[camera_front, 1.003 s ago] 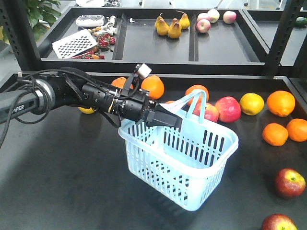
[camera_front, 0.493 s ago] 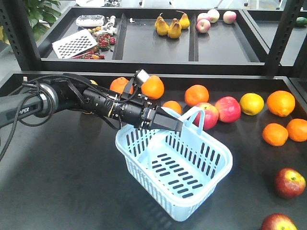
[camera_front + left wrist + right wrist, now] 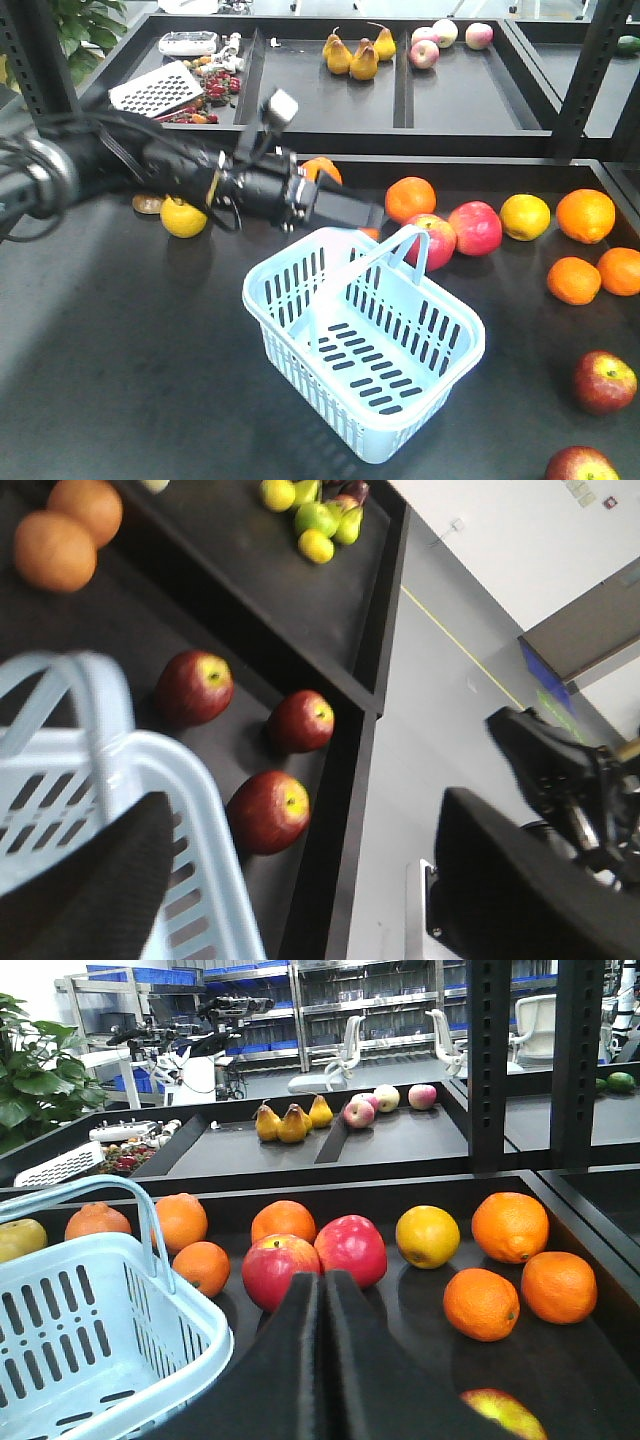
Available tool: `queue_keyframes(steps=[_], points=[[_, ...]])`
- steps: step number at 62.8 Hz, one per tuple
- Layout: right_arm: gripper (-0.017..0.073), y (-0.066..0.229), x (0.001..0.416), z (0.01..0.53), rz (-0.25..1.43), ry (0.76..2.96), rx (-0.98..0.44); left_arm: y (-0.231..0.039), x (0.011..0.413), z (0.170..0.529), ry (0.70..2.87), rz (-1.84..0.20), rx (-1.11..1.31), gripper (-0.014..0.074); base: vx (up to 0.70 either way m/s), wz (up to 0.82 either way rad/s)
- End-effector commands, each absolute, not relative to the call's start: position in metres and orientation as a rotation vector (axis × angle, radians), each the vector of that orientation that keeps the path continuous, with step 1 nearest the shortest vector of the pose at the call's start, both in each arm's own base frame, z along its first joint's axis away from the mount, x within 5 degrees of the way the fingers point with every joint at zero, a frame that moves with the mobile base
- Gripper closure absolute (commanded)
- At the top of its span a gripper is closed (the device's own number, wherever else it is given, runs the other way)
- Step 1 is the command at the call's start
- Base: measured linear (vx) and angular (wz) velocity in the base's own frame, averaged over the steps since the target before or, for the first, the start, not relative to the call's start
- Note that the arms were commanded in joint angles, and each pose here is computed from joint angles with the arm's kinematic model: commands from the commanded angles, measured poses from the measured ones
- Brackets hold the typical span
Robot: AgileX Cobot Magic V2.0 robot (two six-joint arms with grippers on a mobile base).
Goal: Pick three apples into basket with both arms
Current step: 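Open the left gripper, release the handle and lift the arm away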
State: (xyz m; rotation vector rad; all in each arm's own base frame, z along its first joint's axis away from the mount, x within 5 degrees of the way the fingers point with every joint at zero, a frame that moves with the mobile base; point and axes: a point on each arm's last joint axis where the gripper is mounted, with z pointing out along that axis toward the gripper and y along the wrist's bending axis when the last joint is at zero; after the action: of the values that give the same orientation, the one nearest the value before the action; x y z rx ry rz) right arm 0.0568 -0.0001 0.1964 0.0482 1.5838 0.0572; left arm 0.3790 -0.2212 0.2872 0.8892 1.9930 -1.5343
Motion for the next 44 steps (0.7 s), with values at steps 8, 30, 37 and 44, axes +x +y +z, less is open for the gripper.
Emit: queue_keyframes(steps=[8,30,37,44], points=[[0.0568,0.000,0.056,0.199,0.051,1.512,0.033,-0.197,0.323,0.382,1.791,-1.506,1.135,0.0347,0.00,0.00],[0.0568,0.000,0.056,0.199,0.051,1.513,0.034,-0.164,0.240,0.432,1.645,-1.395,1.194,0.0601,0.00,0.00],[0.0568,0.000,0.056,0.199,0.051,1.513,0.034,-0.154,0.206,0.411,1.637,-1.383,1.232,0.0601,0.00,0.00],[0.0568,0.000,0.056,0.199,0.051,1.513,0.034,-0.144,0.175,0.380,1.653,-1.370,1.244,0.0601,0.00,0.00]])
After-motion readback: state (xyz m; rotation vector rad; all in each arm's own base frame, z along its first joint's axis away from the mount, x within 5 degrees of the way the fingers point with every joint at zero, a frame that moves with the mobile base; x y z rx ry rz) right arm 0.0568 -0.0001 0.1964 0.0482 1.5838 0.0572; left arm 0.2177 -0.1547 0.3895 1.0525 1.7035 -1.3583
